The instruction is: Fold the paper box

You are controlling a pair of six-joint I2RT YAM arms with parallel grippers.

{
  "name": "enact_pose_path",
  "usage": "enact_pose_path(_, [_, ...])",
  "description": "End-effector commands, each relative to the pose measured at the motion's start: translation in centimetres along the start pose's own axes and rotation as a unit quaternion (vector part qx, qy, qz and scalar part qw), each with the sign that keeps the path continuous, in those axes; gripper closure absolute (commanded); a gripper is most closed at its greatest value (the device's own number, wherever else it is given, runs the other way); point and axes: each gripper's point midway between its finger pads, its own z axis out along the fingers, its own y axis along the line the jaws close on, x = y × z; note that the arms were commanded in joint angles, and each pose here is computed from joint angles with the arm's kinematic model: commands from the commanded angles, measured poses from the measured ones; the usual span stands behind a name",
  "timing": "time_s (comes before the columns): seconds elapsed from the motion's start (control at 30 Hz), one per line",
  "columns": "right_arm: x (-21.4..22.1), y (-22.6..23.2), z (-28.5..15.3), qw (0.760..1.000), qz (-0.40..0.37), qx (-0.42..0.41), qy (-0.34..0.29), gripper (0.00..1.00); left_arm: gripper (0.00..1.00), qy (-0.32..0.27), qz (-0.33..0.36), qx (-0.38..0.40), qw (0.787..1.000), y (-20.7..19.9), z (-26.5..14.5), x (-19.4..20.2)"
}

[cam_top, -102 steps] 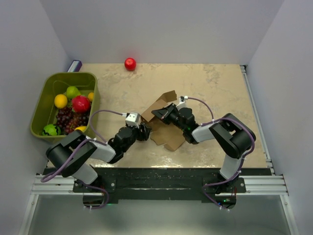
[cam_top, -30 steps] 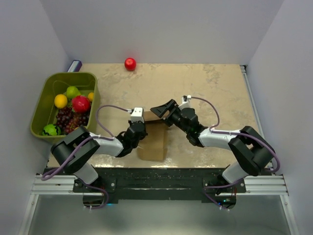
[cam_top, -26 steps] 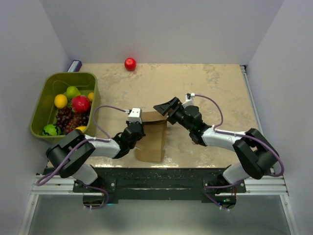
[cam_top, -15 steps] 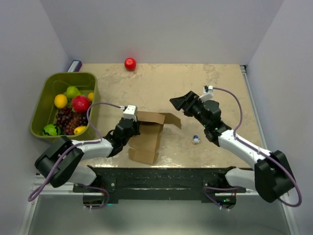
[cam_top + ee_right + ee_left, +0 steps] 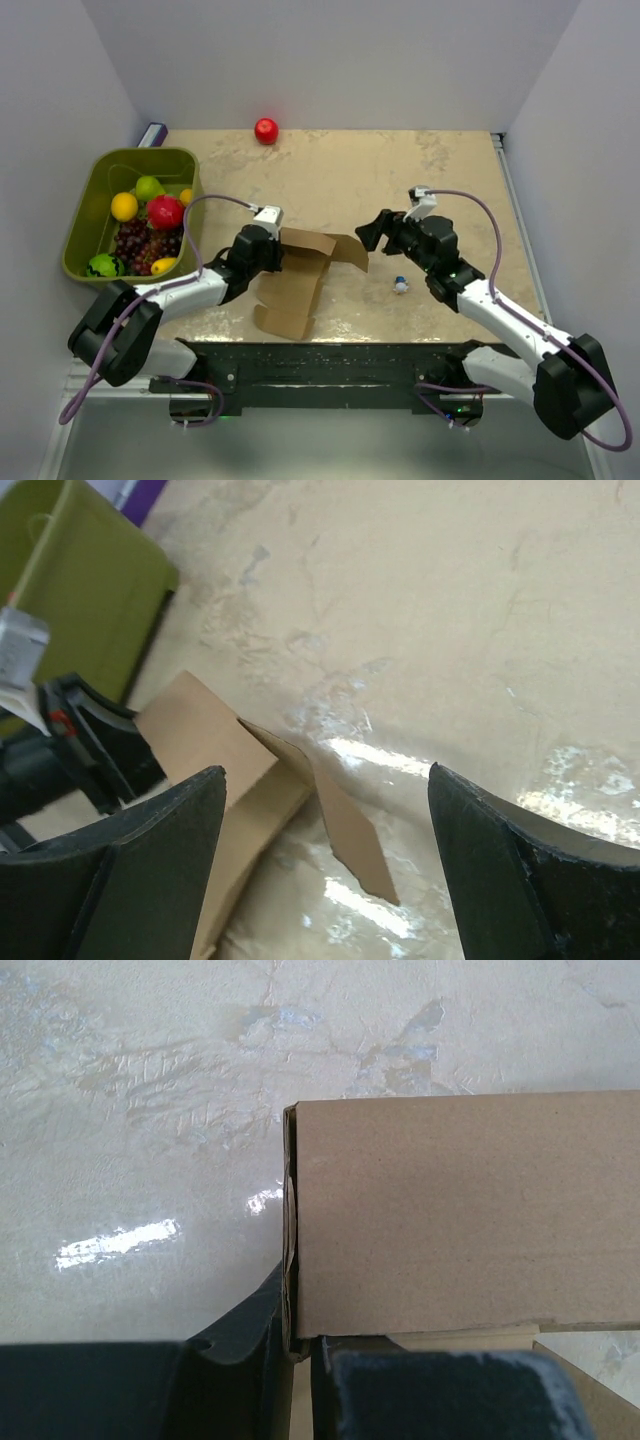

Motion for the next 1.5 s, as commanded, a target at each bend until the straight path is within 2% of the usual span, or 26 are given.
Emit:
enact_pose_path(0.0, [0.7,0.5,0.2,0.995,-0.093,0.004,0.022,0.16,1.0,0.001,0.0,0.024,1.0,-0.5,-0.4,-2.0])
enact_pose_path(0.13, [1.7,1.1,0.1,0.99,-0.134,0.019,0.029,0.16,1.0,0.012,0.001,0.026,1.0,-0.4,-0.5,-2.0])
enact_pose_path(0.67, [5.7,-0.4,1.6,0.985,-0.153,0.03,0.07,0.18,1.0,0.028,-0.004,0.033,0.999,-0.1,-0.6,-1.7])
enact_pose_path(0.87, [6.2,0.6,2.3,0.986,-0.146,0.025,0.07,0.31,1.0,0.03,-0.007,0.029,0.999,0.1,-0.6,-1.7])
enact_pose_path(0.9, [6.4,0.7,2.4,0.986,-0.147,0.024,0.071,0.4,1.0,0.028,-0.009,0.026,0.999,0.2,-0.6,-1.8])
enact_pose_path(0.97, [6.9,0.9,2.5,0.986,-0.147,0.03,0.077,0.48,1.0,0.026,-0.01,0.02,0.999,0.3,-0.6,-2.0])
enact_pose_path(1.13, [7.2,1.2,2.8,0.984,-0.153,0.053,0.072,0.53,1.0,0.021,-0.013,0.015,1.0,0.4,-0.6,-2.1])
enact_pose_path(1.27, [7.5,1.9,3.0,0.986,-0.137,0.068,0.063,0.64,1.0,0.02,-0.016,0.008,1.0,0.7,-0.4,-1.9])
enact_pose_path(1.47, [8.0,3.5,3.6,0.986,-0.12,0.102,0.055,0.68,1.0,0.015,-0.03,0.002,0.999,0.8,-0.1,-1.9])
